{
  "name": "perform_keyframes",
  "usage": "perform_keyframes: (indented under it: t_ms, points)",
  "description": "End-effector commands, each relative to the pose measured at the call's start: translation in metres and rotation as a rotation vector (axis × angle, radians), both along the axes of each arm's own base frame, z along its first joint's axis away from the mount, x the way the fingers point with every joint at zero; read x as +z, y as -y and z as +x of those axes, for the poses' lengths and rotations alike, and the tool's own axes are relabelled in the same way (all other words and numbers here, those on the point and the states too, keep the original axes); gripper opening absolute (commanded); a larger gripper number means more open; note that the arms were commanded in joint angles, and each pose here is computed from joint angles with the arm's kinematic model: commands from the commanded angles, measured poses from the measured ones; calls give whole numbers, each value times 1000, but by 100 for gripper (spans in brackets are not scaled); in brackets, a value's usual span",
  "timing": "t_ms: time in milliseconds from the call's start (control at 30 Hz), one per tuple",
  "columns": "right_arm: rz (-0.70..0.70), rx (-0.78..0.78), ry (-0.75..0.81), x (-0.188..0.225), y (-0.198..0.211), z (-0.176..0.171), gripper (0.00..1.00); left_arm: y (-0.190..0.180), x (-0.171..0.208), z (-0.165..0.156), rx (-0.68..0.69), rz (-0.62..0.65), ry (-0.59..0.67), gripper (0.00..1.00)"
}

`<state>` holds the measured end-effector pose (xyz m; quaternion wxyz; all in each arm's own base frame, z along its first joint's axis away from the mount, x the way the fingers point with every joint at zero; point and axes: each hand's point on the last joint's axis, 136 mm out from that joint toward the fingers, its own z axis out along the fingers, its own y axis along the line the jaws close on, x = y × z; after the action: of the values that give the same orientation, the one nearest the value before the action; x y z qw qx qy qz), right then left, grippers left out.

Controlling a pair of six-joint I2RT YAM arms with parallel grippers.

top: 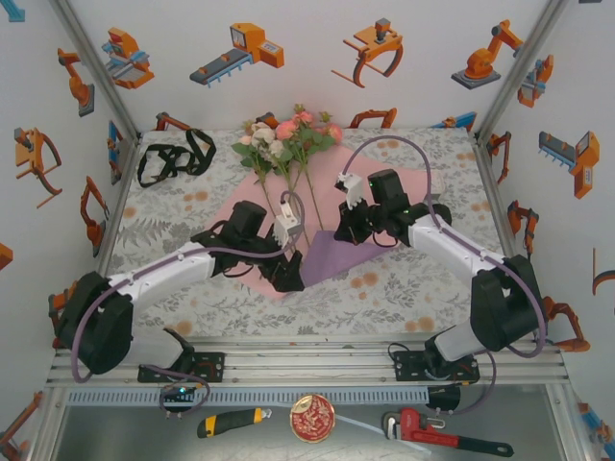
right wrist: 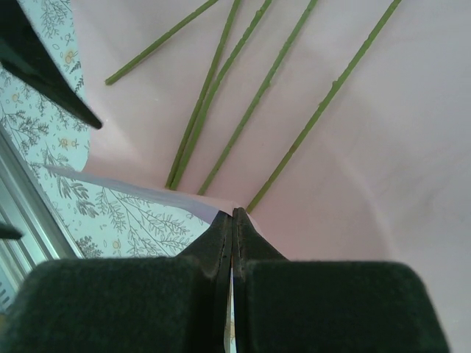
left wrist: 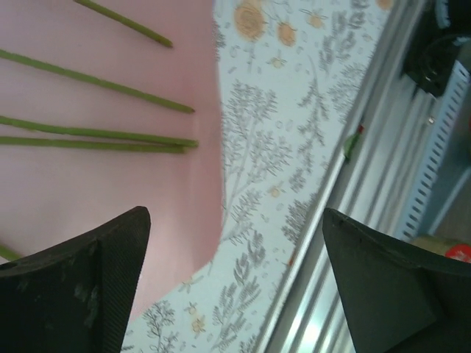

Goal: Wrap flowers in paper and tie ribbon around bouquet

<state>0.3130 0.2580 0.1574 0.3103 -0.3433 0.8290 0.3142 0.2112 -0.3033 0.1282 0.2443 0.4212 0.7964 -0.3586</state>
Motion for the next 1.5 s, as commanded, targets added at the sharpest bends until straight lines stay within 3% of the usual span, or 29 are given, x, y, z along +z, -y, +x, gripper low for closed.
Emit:
perform_keyframes:
  t_ms: [0, 67, 200, 367, 467, 667, 867, 933, 1067, 1200, 1333, 1467]
  points:
    - [-7, -3, 10, 5, 1, 5, 0, 4, -16, 27, 82, 41, 39, 70]
    - [-16, -8, -3, 3, 2, 3, 0, 5, -18, 34, 98, 59, 43, 39]
    - [-26, -30, -11, 3, 11, -7, 0, -2, -7, 37, 125, 54, 88, 0]
    - [2, -44, -5, 14, 19, -26, 0, -12, 24, 30, 135, 15, 122, 0]
    - [-10, -83, 18, 7, 24, -22, 0, -11, 20, 31, 138, 13, 112, 0]
    - [-43, -144, 28, -6, 16, 18, 0, -9, -4, 45, 174, 55, 88, 0]
    - [-131, -223, -3, -37, 15, 56, 8, -14, -17, 70, 267, 92, 117, 0]
    - [-162, -260, -18, -48, 20, 62, 16, -16, -26, 76, 289, 108, 99, 0]
    - [-167, -296, -17, -38, 23, 66, 46, -22, -44, 80, 325, 145, 77, 0]
    - [-144, -358, -6, -6, 32, 57, 47, -27, -53, 81, 343, 171, 62, 0]
    - [-51, -407, -2, 20, 27, 25, 47, -26, -56, 84, 360, 169, 43, 0]
    - [87, -369, -50, 6, 1, -4, 40, -34, -70, 86, 408, 208, 16, 0]
